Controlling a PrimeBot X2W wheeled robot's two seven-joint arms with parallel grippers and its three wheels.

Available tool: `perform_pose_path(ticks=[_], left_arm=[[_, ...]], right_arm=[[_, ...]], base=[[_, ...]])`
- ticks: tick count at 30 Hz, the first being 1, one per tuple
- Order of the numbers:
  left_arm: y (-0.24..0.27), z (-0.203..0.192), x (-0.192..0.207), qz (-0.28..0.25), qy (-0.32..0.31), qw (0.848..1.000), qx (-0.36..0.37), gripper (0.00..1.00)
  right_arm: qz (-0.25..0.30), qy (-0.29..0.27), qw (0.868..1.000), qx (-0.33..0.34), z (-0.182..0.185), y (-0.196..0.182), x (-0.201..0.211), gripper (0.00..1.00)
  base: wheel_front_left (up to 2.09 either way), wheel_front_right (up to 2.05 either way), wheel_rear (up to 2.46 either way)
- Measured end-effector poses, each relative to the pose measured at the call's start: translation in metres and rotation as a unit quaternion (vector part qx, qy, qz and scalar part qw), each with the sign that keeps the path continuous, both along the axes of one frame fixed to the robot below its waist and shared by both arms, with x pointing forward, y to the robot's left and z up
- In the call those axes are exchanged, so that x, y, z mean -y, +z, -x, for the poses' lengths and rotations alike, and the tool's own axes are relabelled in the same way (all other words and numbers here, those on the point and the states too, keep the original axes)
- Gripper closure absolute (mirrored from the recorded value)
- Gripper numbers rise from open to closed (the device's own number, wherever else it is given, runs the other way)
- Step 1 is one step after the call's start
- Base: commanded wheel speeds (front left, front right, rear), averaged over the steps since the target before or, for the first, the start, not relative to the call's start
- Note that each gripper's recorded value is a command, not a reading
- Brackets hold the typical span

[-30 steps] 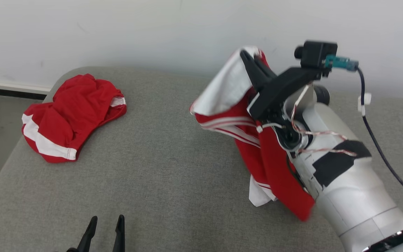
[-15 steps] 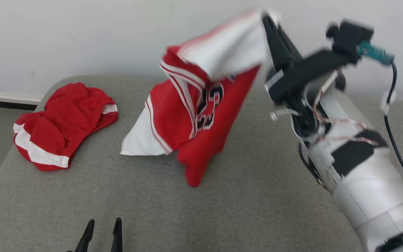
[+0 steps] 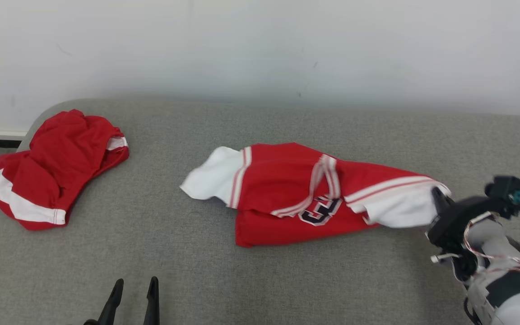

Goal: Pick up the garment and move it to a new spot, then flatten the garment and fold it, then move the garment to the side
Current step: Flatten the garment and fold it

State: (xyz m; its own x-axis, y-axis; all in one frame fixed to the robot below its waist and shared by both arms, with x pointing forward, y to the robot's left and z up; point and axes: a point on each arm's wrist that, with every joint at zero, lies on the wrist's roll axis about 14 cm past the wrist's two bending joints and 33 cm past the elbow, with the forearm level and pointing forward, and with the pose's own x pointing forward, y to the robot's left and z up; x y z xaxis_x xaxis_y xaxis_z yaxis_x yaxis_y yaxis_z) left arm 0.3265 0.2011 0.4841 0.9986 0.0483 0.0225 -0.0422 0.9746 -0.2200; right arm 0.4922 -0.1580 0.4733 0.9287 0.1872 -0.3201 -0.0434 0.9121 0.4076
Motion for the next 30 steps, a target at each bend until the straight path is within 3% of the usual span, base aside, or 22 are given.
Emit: perform_pose_path(ticks=[1, 2, 3, 6, 10, 16, 23, 30], left_arm=[[0.000, 0.000, 0.001, 0.000, -0.002, 1.000, 0.000, 0.00], [0.000, -0.001, 0.002, 0.001, -0.004, 1.000, 0.001, 0.00], [0.001, -0.001, 0.004, 0.001, -0.007, 1.000, 0.002, 0.00], [0.002, -0.001, 0.006, 0.001, -0.011, 1.000, 0.003, 0.00], [0.003, 0.000, 0.007, 0.002, -0.014, 1.000, 0.006, 0.00], [0.003, 0.006, 0.007, 0.003, -0.013, 1.000, 0.007, 0.00], [0.002, 0.011, 0.005, 0.004, -0.009, 1.000, 0.007, 0.00], [0.002, 0.014, 0.004, 0.005, -0.005, 1.000, 0.006, 0.00]], right_arm=[[0.002, -0.015, 1.000, -0.007, 0.004, -0.006, 0.011, 1.00], [0.004, -0.028, 1.000, -0.012, 0.008, -0.012, 0.019, 0.91], [0.009, -0.037, 0.999, -0.020, 0.013, -0.018, 0.026, 0.00], [0.038, -0.046, 0.997, -0.046, 0.028, -0.036, 0.040, 0.00], [0.127, -0.024, 0.990, -0.061, 0.039, -0.043, 0.064, 0.00], [0.206, -0.004, 0.978, -0.039, 0.040, -0.029, 0.083, 0.00], [0.218, 0.090, 0.971, 0.033, 0.019, 0.002, -0.007, 0.00], [0.264, 0.182, 0.946, 0.036, 0.013, 0.007, -0.071, 0.00]], base=[[0.00, 0.00, 0.00], [0.00, 0.00, 0.00], [0.00, 0.00, 0.00], [0.00, 0.00, 0.00], [0.00, 0.00, 0.00], [0.00, 0.00, 0.00], [0.00, 0.00, 0.00], [0.00, 0.00, 0.00]])
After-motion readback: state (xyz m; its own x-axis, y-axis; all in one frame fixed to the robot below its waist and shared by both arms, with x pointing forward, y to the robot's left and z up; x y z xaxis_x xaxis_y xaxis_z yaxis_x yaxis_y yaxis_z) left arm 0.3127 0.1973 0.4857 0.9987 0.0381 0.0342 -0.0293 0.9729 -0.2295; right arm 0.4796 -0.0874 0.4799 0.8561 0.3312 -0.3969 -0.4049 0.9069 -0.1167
